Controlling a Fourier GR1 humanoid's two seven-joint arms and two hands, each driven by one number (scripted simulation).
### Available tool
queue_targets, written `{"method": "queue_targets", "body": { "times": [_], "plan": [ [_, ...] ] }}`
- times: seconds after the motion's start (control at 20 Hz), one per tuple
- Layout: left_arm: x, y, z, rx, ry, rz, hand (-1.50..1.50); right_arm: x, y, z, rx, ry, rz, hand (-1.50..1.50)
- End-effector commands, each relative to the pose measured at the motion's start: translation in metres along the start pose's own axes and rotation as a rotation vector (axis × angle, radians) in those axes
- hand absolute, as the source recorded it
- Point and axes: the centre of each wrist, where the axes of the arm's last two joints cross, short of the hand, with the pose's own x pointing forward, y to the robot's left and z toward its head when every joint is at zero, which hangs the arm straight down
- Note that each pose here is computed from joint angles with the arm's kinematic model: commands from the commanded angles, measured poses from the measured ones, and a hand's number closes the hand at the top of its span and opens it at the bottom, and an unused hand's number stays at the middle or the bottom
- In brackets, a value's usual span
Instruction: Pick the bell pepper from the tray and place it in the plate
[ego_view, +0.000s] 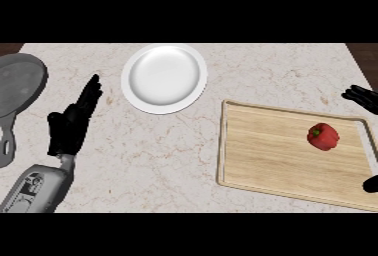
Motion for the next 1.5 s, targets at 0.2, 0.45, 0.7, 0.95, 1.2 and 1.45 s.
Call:
{"method": "queue_targets", "body": {
  "times": [0.2,0.45,0.7,0.95,1.2,1.45],
  "plan": [
    [0.004,-0.02,-0.004,-0.027,-0.008,0.03,0.0,0.054,-0.057,-0.016,0.284,0.153,0.283,-1.5],
    [0.01,-0.002,-0.013,-0.033,0.002,0.004,0.0,0.066,-0.083,-0.009,0.362,0.241,0.323,-1.5],
    [0.017,-0.011,-0.011,-0.039,-0.01,0.013,0.0,0.032,-0.064,-0.02,0.426,0.284,0.347,-1.5],
    [0.005,-0.023,-0.011,-0.03,-0.001,0.005,0.0,0.027,-0.056,-0.029,0.49,0.291,0.335,-1.5],
    [0.013,-0.003,-0.013,-0.027,-0.019,0.005,0.0,-0.003,-0.038,-0.047,0.54,0.349,0.406,-1.5],
    [0.014,-0.006,-0.017,-0.012,0.002,0.003,0.0,-0.017,-0.017,-0.066,0.601,0.374,0.454,-1.5]
  ]
}}
